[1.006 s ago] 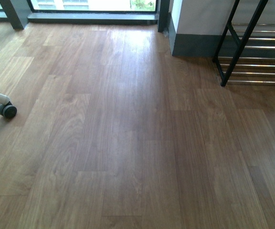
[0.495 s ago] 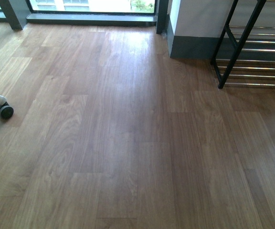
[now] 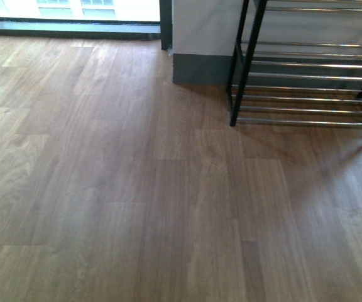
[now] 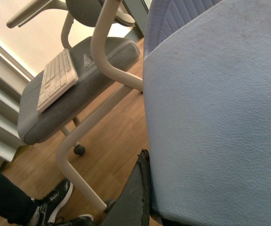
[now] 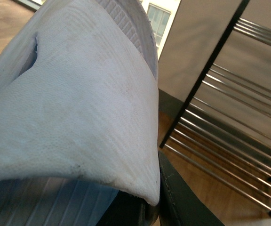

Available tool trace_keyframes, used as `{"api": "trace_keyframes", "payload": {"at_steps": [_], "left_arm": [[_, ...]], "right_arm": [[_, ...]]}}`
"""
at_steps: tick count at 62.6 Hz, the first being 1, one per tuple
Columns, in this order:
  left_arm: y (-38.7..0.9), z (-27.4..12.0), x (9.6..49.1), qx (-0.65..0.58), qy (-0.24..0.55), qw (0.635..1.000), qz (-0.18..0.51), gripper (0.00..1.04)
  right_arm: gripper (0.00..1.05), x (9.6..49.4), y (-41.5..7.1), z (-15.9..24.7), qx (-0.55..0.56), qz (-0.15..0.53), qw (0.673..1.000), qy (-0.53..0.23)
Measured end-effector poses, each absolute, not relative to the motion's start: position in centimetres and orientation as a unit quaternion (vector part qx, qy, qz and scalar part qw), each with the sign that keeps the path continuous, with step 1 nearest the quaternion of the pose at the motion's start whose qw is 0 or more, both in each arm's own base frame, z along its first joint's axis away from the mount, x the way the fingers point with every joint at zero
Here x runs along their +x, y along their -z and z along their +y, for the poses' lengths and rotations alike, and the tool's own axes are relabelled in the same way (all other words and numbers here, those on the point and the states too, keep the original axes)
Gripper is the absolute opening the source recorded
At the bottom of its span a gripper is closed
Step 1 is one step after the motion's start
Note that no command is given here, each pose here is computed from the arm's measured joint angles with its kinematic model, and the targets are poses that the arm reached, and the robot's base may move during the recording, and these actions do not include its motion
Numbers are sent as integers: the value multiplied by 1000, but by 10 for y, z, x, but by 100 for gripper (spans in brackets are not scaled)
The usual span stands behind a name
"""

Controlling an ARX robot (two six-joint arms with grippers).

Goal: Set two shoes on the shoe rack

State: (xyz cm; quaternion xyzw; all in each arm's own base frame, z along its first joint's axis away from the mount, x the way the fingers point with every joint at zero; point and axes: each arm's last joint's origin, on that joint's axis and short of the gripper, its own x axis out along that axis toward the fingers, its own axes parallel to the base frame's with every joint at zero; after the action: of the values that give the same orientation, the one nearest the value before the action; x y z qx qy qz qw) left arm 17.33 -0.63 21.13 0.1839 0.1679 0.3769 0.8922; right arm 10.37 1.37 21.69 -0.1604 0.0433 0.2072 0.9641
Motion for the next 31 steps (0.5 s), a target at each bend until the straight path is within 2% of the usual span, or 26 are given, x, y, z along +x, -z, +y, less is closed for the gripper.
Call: {"api": "trace_keyframes", "payload": {"at_steps": [31], "left_arm": [[-211, -7, 173, 184, -375, 893, 167, 2]], "right_arm": [[1, 104, -215, 14, -159, 46, 964, -206]]}}
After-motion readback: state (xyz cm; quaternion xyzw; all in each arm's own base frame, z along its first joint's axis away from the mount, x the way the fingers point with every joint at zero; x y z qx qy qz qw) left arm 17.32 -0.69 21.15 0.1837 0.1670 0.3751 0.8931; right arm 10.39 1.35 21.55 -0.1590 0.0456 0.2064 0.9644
